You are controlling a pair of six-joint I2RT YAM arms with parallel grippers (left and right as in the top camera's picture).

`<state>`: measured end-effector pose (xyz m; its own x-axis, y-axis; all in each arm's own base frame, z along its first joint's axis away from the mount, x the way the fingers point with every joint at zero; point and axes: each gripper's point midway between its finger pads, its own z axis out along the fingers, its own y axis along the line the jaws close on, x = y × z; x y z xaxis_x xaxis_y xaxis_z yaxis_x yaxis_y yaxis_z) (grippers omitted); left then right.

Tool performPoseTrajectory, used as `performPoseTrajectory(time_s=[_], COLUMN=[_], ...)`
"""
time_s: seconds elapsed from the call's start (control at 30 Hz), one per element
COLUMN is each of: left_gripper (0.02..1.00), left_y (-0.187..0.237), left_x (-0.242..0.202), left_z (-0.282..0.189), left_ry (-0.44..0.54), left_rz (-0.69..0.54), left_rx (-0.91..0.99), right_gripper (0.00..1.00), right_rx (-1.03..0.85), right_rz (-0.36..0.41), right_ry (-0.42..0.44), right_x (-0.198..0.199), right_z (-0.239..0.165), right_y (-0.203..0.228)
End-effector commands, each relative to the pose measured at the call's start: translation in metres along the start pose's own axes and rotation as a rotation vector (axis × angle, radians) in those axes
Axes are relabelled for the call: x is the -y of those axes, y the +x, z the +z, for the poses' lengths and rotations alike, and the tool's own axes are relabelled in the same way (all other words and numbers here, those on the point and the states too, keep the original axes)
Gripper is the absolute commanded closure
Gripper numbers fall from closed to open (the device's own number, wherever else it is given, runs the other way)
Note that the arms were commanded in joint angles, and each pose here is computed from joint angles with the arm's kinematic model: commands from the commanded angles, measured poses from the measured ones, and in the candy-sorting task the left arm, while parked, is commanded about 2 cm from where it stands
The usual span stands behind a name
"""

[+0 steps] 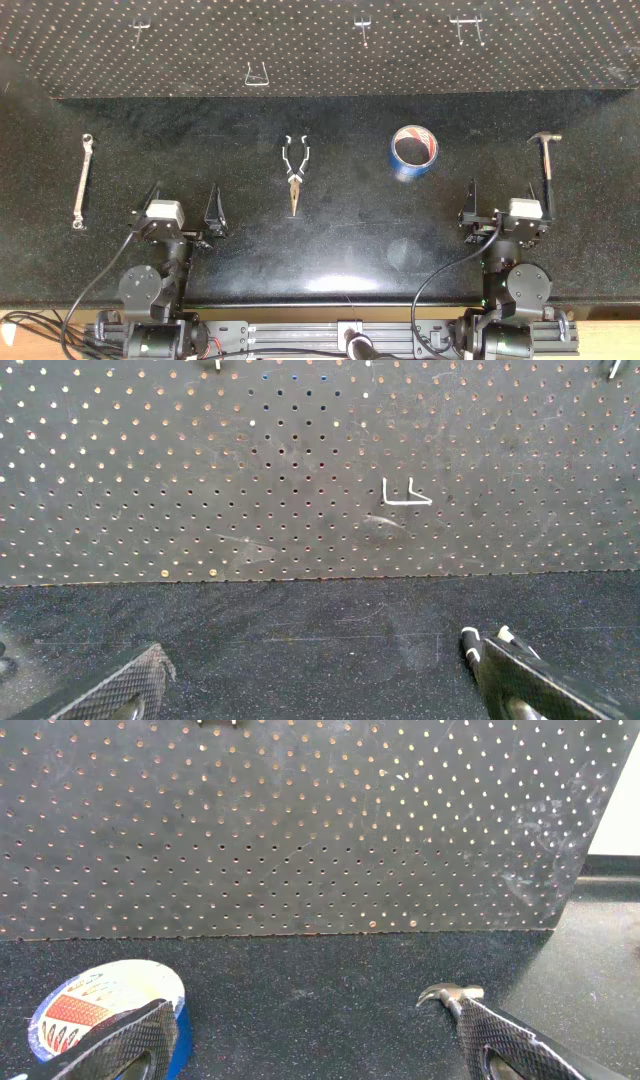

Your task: Place Tools Onto Pegboard

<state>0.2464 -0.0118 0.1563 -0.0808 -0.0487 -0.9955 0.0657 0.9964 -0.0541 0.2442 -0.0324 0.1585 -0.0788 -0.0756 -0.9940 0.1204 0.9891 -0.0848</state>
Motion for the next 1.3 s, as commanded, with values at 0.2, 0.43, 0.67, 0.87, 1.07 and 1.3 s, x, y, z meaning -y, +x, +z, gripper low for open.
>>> performPoseTrajectory(time_s=[0.2, 0.43, 0.67, 0.87, 1.07, 1.3], left_gripper=[0.023, 0.025, 0.023, 0.025, 0.025, 0.025], left_y=[-0.001, -0.001, -0.001, -0.002, -0.001, -0.001], left_x=[0.006, 0.006, 0.006, -0.004, 0.006, 0.011], left_z=[-0.001, -0.001, -0.001, -0.001, -0.001, -0.001], left_ry=[0.033, 0.032, 0.032, -0.006, 0.035, 0.055], left_rz=[0.017, 0.018, 0.017, 0.015, 0.018, 0.019], left_rx=[0.007, 0.007, 0.007, 0.009, 0.007, 0.006], right_gripper=[0.082, 0.082, 0.082, 0.082, 0.082, 0.082], right_rx=[-0.002, -0.002, -0.002, -0.002, -0.002, -0.002], right_rz=[-0.010, -0.010, -0.010, -0.010, -0.010, -0.010], right_ry=[0.013, 0.013, 0.013, 0.013, 0.013, 0.013], right_x=[0.003, 0.003, 0.003, 0.003, 0.003, 0.003], right_z=[0.000, 0.000, 0.000, 0.000, 0.000, 0.000], right_y=[0.001, 0.001, 0.001, 0.001, 0.001, 0.001])
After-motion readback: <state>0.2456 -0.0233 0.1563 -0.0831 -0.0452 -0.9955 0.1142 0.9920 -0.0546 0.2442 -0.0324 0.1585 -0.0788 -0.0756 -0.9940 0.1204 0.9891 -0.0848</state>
